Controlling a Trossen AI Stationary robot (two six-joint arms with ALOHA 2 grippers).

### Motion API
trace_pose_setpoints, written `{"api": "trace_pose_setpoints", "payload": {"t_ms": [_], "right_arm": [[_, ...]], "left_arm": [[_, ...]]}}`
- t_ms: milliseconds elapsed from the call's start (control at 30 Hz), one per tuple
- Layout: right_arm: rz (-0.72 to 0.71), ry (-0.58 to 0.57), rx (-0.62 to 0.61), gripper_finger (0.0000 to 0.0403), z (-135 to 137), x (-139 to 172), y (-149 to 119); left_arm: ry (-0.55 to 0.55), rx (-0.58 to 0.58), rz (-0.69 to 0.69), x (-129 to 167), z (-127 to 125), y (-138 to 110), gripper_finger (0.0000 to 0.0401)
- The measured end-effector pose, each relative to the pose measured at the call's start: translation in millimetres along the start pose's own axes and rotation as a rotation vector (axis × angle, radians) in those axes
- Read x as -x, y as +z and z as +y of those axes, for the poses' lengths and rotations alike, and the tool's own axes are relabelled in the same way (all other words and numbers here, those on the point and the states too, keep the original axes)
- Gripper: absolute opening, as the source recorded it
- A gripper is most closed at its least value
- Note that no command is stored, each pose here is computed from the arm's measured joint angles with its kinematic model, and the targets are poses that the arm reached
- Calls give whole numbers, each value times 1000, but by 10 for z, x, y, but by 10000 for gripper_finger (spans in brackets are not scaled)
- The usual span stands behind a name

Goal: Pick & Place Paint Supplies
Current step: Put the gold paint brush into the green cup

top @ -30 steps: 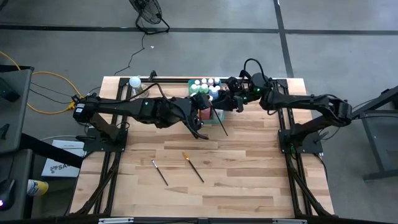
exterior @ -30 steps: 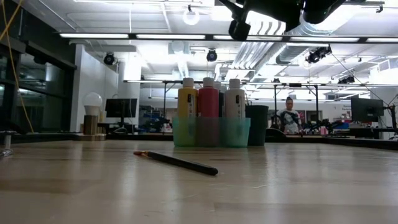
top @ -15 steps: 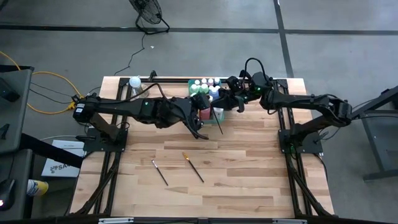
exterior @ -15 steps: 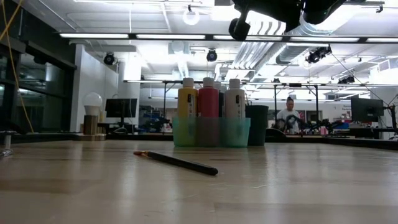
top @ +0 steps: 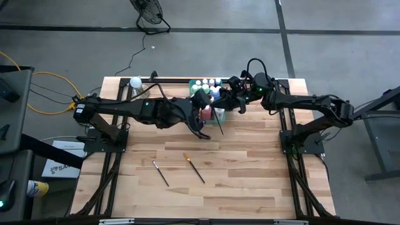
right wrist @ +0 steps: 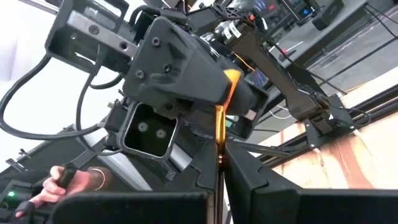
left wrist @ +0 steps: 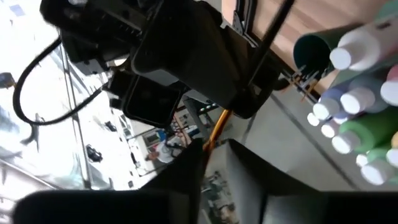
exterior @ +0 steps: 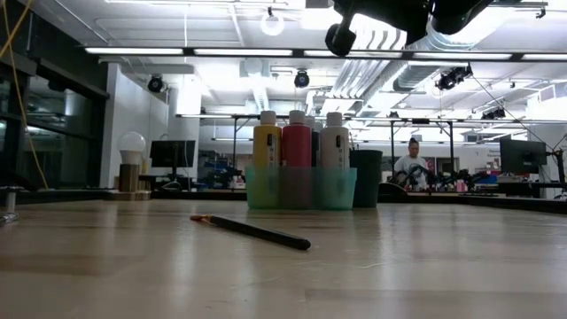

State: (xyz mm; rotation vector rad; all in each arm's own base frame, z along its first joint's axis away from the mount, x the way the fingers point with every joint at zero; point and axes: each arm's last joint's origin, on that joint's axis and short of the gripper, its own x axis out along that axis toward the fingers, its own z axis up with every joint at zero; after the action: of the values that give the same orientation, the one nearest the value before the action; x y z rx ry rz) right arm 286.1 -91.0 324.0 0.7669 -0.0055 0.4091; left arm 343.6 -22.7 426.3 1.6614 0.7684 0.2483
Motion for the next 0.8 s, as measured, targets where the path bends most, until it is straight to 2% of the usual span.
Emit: {"api": "trace_pose_setpoints", "payload": {"t_ms": [100, 233, 400, 567, 800], "right_arm": [[1, -9, 17, 5, -1, 13, 5], [1, -55, 27, 5, -31, 57, 17], [-3, -202, 54, 4, -49, 196, 37], [-78, -429, 177, 4, 64, 446, 118], [-222, -888, 416, 4, 145, 699, 188]], "left_arm": [[4, 76, 23, 15, 9, -21, 105], [13, 147, 146, 29, 13, -66, 156], [19, 273, 246, 100, 10, -164, 186], [-17, 528, 279, 220, -57, -354, 188], [-207, 961, 355, 272, -308, -695, 188]]}}
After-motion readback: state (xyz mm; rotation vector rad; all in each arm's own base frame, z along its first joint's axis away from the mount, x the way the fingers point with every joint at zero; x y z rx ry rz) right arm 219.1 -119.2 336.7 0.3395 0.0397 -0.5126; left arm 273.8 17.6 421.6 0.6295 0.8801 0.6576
